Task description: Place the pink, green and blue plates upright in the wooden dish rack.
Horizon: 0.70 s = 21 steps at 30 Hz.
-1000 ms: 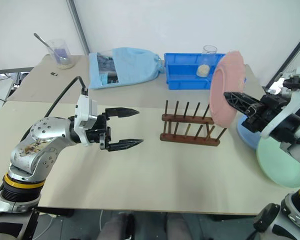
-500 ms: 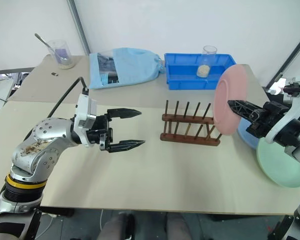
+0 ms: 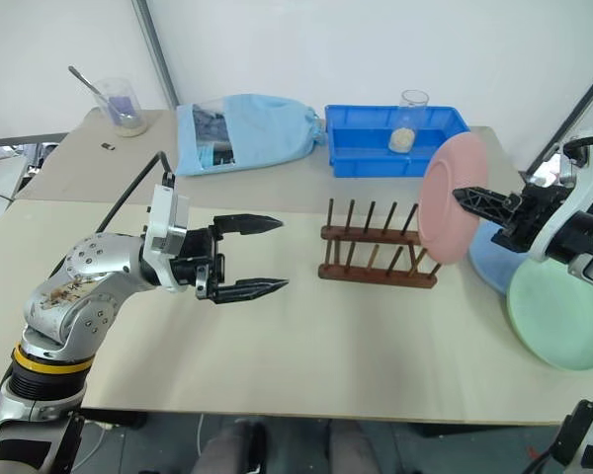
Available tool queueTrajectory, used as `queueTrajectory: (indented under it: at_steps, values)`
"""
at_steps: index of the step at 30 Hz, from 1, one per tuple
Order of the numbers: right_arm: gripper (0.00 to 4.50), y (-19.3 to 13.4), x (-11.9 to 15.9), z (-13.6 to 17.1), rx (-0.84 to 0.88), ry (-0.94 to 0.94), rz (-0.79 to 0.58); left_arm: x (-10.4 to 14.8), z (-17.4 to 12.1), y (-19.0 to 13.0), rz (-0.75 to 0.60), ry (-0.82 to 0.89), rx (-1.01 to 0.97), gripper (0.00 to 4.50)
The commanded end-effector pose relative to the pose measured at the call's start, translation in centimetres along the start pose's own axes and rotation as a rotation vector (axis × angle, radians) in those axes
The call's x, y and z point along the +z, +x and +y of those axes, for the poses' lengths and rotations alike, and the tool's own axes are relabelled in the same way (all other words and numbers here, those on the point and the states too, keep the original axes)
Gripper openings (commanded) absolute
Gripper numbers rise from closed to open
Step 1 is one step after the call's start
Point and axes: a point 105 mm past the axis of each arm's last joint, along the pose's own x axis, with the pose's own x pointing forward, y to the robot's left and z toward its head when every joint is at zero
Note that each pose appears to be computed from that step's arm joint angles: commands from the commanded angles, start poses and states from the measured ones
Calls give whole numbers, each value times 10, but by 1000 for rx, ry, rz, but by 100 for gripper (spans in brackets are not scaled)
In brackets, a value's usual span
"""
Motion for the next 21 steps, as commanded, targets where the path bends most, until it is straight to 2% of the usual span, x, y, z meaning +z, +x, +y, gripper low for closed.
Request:
queueTrajectory:
  at_steps: [1, 3, 5, 9, 12, 15, 17, 21]
  values:
    - [183, -4, 19, 0, -32, -50, -74, 9, -3, 2, -23, 44, -6, 450]
    - [260, -5, 23, -1, -46, -60, -96, 9, -3, 3, -25, 43, -7, 450]
    - [317, -7, 31, 0, -59, -100, -125, 8, -4, 3, -26, 42, -7, 450]
    - [448, -22, 58, 8, -101, -269, -200, 3, -4, 5, -14, 26, -13, 450]
    - [448, -36, 70, 10, -130, -357, -224, 1, -7, 6, -2, 20, -34, 450]
    - [448, -60, 59, 5, -195, -512, -110, -2, -12, 8, 19, 7, -79, 450]
    - [448, -72, 39, -3, -249, -607, 14, -5, -17, 10, 40, -6, -121, 450]
    - [448, -92, -18, -28, -385, -741, 253, -12, -23, 18, 65, 18, -184, 450]
